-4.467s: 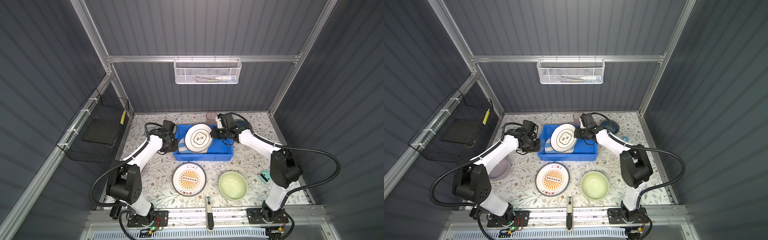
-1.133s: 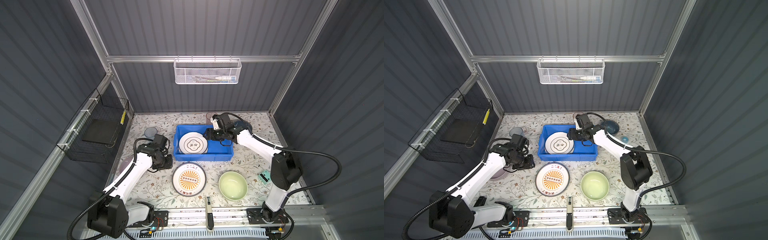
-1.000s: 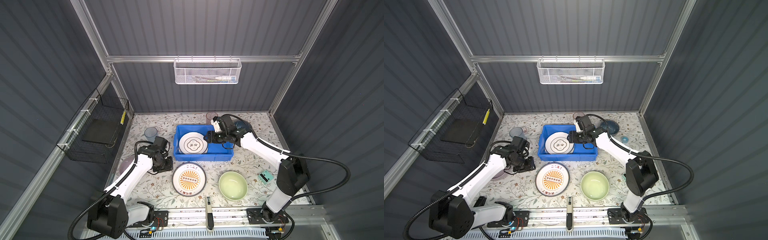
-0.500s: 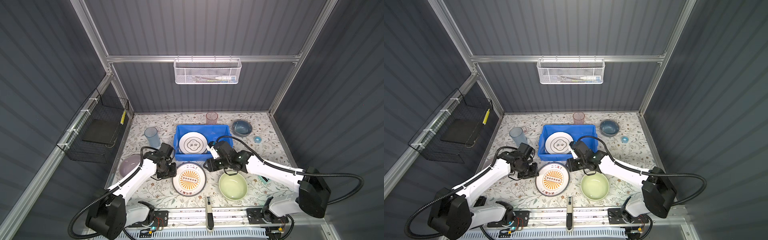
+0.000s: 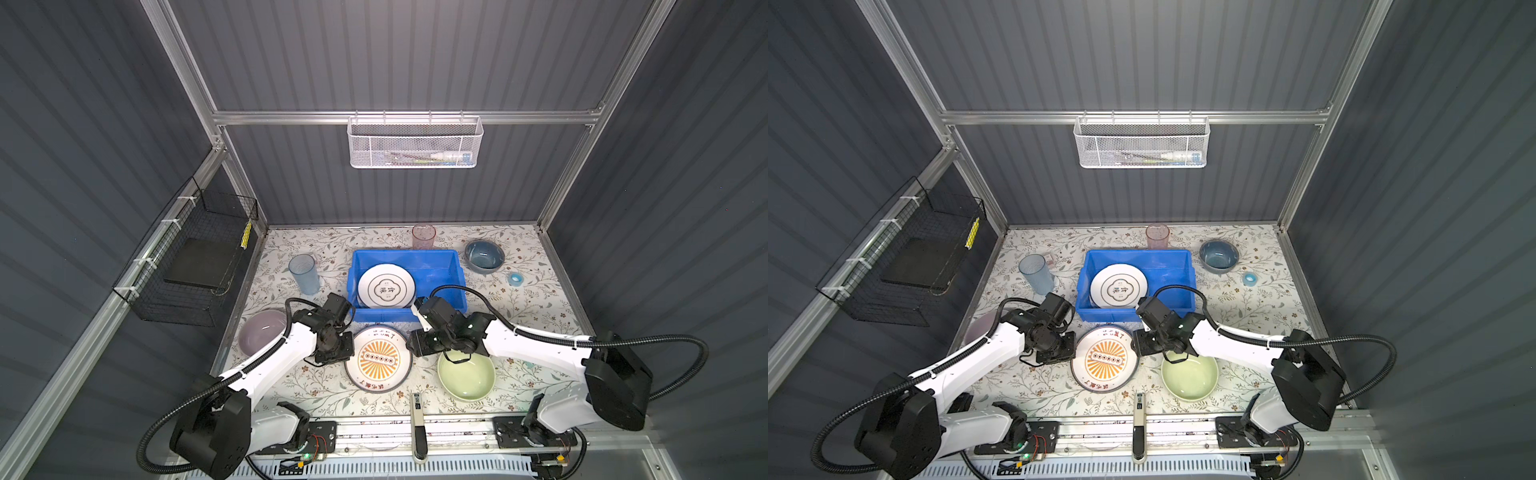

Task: Place the mixed dishes into the plastic bin
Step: 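Pinch the orange-sunburst plate rim with right gripper while left steadies stack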

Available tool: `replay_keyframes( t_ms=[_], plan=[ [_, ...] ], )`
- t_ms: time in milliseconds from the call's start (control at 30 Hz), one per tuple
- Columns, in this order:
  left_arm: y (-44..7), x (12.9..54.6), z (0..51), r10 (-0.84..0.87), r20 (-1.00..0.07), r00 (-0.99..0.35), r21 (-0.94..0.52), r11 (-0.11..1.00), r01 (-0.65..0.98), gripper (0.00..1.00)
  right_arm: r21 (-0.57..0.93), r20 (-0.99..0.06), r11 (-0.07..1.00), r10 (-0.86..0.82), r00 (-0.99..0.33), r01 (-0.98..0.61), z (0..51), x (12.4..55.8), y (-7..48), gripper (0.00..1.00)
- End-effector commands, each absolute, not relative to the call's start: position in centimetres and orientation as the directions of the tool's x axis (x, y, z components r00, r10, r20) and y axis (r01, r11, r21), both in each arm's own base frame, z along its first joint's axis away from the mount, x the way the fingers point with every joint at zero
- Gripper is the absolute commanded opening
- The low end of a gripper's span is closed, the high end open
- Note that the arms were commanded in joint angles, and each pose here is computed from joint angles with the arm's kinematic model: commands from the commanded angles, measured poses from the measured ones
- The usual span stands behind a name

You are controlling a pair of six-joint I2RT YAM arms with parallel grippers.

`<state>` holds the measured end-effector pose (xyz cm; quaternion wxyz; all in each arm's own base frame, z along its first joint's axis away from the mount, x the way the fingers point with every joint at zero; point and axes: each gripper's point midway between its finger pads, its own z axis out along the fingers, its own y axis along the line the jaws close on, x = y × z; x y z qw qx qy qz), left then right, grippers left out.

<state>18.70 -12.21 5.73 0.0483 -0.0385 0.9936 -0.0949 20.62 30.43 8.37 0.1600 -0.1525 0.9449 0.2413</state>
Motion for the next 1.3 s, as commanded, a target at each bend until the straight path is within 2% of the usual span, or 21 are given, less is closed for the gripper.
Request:
replay_keyframes(
  t_ms=[0, 200, 300, 467, 1267],
  plan=[
    [-12.1, 18.5, 5.3, -0.099, -0.090, -0.991, -0.187, 0.979, -0.081, 0.23, 0.396, -0.352, 0.854, -0.198, -0.915, -0.337, 7.4, 20.8, 30.6, 0.48],
    [-12.5, 18.3, 4.6, -0.096, -0.077, -0.992, -0.207, 0.975, -0.078, 0.20, 0.384, -0.323, 0.870, -0.188, -0.927, -0.310, 6.1, 21.0, 30.8, 0.48],
    [-12.6, 18.3, 4.4, -0.094, -0.071, -0.993, -0.209, 0.975, -0.077, 0.16, 0.383, -0.309, 0.875, -0.180, -0.934, -0.296, 5.4, 21.1, 30.9, 0.47],
    [-12.7, 18.2, 4.2, -0.095, -0.069, -0.993, -0.216, 0.973, -0.078, 0.15, 0.396, -0.293, 0.874, -0.171, -0.941, -0.282, 4.7, 21.0, 31.3, 0.46],
    [-13.0, 17.9, 3.1, -0.086, -0.047, -0.995, -0.225, 0.972, -0.074, 0.12, 0.514, -0.306, 0.803, -0.157, -0.939, -0.302, 7.2, 20.5, 33.1, 0.41]
  ],
)
